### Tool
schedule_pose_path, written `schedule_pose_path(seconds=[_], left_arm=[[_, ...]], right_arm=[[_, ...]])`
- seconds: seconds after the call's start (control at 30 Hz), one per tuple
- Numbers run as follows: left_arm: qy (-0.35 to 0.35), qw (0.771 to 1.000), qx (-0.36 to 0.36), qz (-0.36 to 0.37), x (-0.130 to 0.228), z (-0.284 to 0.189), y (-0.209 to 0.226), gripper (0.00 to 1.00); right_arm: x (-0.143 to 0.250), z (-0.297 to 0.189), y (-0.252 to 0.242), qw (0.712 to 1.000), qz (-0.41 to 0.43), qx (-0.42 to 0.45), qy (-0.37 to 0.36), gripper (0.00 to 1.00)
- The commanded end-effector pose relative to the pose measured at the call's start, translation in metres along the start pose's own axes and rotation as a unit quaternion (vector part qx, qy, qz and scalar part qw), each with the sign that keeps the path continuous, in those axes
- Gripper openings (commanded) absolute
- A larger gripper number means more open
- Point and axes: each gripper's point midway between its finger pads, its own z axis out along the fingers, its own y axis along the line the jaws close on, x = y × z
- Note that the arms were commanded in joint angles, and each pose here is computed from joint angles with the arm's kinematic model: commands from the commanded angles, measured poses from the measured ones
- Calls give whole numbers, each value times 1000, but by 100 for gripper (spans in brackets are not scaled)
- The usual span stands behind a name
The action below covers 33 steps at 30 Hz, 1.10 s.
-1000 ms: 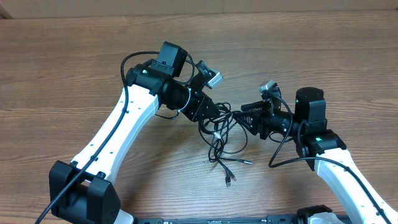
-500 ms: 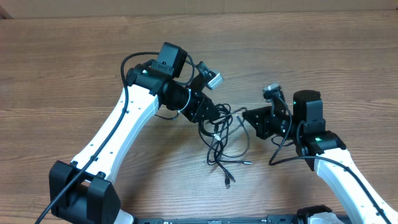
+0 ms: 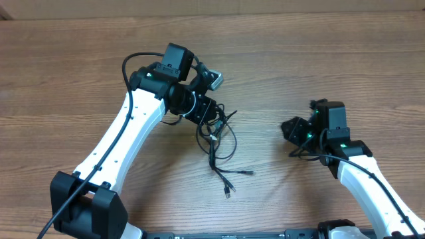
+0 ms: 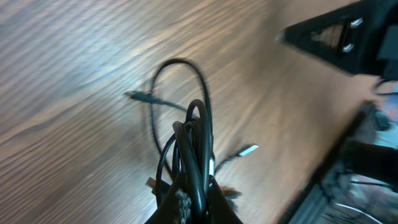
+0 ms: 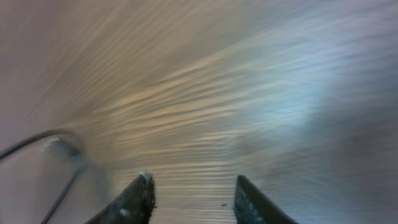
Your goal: Untangle cables
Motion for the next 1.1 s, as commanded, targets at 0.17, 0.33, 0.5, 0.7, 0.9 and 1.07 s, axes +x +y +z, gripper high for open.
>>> schedule_pose_path(seconds=[0.17, 0.33, 0.5, 0.7, 0.9, 1.07], left_arm=[[-42, 979, 173, 96, -7, -23, -67, 4], [-45, 985, 148, 76, -13, -20, -59, 4], [-92, 985, 136, 44, -38, -35, -46, 4], [-159, 976, 126, -83, -77, -75, -20, 4], [-153, 949, 139, -239, -84, -75, -17, 4], [-140, 940, 129, -284, -83, -65, -23, 4]], right_arm=[[20, -21, 83, 957, -158, -237, 48, 61], [13, -25, 93, 962, -83, -255, 54, 61], [24, -22, 84, 967, -55, -236, 81, 52], [51, -43, 103, 936, -50, -314, 154, 72], [56, -56, 125, 910, -85, -371, 163, 71], [50, -33, 121, 938, -109, -307, 119, 62]])
